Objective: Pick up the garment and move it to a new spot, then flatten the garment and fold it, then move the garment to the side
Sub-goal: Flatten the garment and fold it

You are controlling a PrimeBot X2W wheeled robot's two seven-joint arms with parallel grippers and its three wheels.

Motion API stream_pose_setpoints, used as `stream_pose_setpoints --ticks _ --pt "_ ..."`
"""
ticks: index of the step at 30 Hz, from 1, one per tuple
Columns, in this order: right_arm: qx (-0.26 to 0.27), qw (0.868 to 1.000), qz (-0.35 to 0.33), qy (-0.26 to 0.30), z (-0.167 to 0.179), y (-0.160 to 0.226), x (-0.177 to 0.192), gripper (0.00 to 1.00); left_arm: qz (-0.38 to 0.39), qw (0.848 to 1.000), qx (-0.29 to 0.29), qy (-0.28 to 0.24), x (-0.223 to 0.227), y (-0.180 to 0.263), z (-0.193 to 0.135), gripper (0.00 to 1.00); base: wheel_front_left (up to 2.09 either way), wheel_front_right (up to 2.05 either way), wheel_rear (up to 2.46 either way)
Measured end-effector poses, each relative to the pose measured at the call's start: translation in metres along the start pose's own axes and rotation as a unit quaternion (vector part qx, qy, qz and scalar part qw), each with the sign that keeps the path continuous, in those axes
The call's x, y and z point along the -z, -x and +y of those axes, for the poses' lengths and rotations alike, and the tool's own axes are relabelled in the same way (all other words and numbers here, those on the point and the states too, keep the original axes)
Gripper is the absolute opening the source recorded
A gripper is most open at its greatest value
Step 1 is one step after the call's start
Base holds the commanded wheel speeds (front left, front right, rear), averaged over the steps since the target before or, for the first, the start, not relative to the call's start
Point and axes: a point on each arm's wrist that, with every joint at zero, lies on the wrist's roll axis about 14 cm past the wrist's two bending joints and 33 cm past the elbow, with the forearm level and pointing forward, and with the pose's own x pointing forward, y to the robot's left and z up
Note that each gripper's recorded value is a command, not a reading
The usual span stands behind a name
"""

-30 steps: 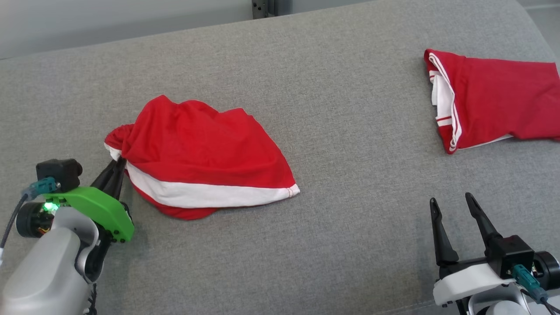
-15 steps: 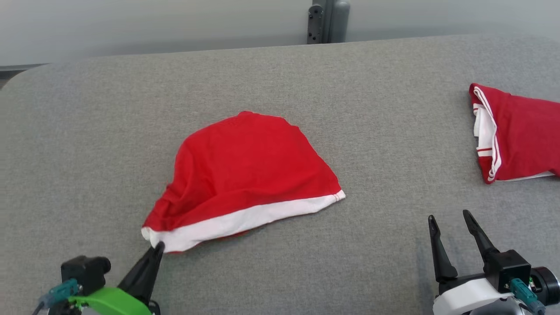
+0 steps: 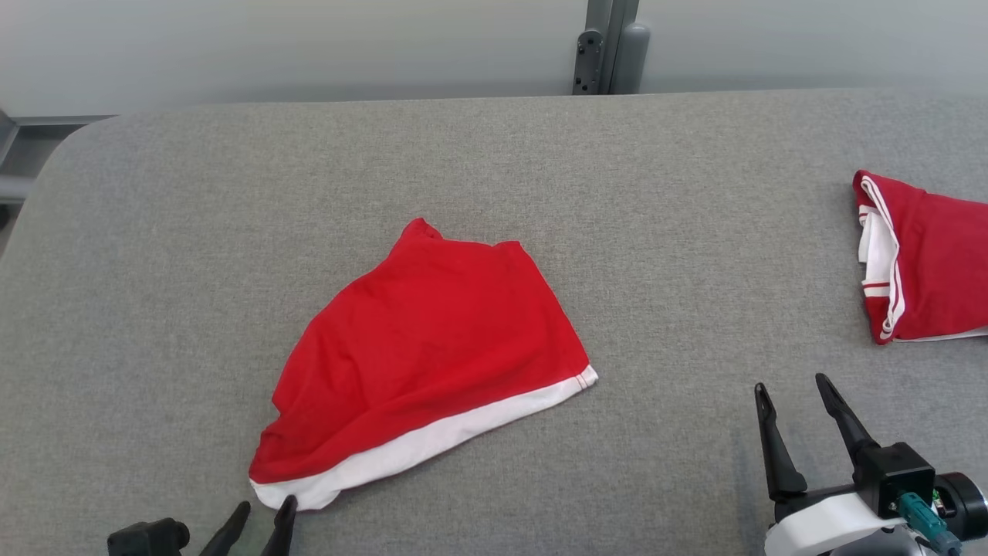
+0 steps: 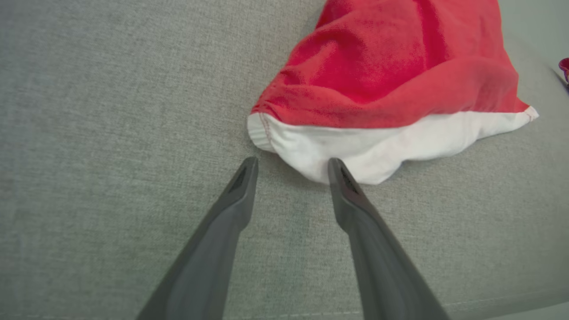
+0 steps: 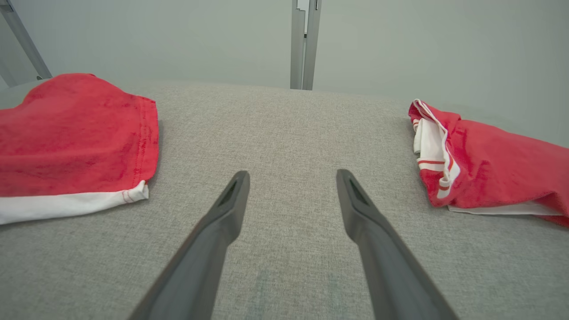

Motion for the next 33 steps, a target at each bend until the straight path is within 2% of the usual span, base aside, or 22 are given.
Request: stream_pose_setpoints --ticks 4,8,11,14,16,23,33 --pt "0.012 1.000 -0.020 0.005 -0.008 0.002 -0.013 1.00 -0.060 0.998 -0.028 -0.008 -0.028 -0.002 0.009 1.00 0.00 0.00 0.00" --pt "0.029 0.998 -0.045 0.012 -0.019 0.005 -0.029 1.00 -0.134 0.989 -0.052 -0.032 -0.066 0.002 0.010 1.00 0.00 0.00 0.00" --pt "0.044 0.997 -0.066 0.016 -0.028 0.009 -0.043 1.00 -0.200 0.977 -0.051 -0.055 -0.096 0.012 -0.001 1.00 0.00 0.00 0.00" --pt "0.057 0.995 -0.081 0.020 -0.036 0.014 -0.053 1.00 -0.225 0.970 -0.048 -0.079 -0.097 0.021 -0.013 1.00 0.00 0.00 0.00" --pt "0.064 0.994 -0.089 0.021 -0.040 0.018 -0.058 1.00 -0.247 0.965 -0.044 -0.077 -0.102 0.026 -0.019 1.00 0.00 0.00 0.00" --pt "0.095 0.989 -0.109 0.024 -0.057 0.033 -0.071 1.00 -0.252 0.961 -0.015 -0.110 -0.088 0.031 -0.038 1.00 0.00 0.00 0.00" --pt "0.102 0.991 -0.081 0.014 -0.058 0.039 -0.052 1.00 -0.252 0.960 -0.010 -0.125 -0.088 0.020 -0.044 1.00 0.00 0.00 0.00"
